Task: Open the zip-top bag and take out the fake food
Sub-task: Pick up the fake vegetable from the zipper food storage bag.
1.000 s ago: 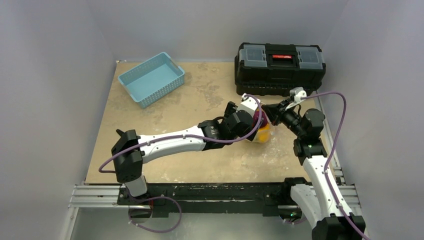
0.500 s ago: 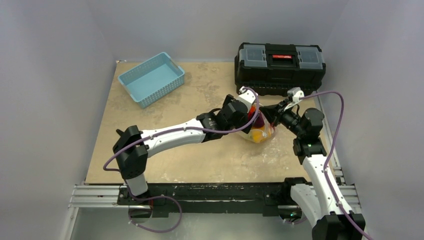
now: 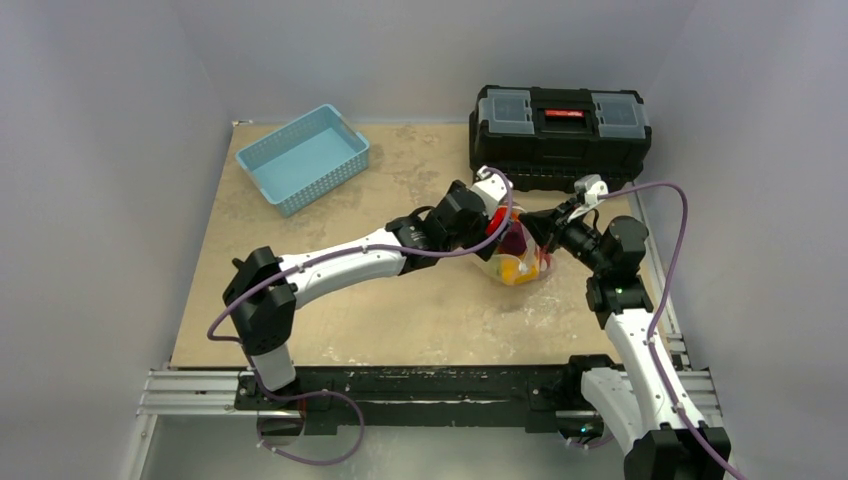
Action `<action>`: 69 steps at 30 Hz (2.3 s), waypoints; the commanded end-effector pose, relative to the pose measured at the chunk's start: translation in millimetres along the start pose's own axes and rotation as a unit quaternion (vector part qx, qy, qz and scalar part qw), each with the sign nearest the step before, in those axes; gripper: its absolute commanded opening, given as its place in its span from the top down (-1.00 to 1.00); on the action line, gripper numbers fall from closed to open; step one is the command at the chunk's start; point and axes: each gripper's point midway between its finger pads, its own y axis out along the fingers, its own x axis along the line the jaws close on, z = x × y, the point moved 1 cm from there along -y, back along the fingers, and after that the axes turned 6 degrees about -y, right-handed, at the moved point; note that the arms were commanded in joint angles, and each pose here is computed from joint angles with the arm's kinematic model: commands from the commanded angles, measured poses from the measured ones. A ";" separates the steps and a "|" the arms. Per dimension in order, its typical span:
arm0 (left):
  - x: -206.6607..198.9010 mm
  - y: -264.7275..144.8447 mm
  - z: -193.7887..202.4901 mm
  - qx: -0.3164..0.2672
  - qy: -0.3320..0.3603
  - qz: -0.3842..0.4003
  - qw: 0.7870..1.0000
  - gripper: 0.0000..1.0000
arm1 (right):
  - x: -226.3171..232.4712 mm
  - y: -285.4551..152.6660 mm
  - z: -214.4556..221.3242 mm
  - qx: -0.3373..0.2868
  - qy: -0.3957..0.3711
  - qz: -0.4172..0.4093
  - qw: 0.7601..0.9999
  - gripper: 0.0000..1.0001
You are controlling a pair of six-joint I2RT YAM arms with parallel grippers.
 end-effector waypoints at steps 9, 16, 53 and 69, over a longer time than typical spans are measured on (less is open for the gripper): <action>-4.3 9.3 -26.9 -0.083 0.044 0.040 0.995 -0.72 | 5.3 1.6 -11.7 -0.019 -0.023 -0.023 0.999 1.00; 3.7 20.8 -27.8 -0.091 0.097 0.019 0.991 -0.65 | 5.8 1.8 -10.3 -0.016 -0.022 -0.026 0.999 1.00; 6.7 32.5 -24.7 -0.115 0.095 0.051 0.987 0.54 | 3.3 3.4 -6.8 -0.008 -0.024 -0.024 0.999 1.00; -20.7 -18.6 -35.2 -0.090 -0.081 0.133 0.984 -0.03 | 3.9 3.2 -5.7 -0.004 -0.027 -0.027 0.999 1.00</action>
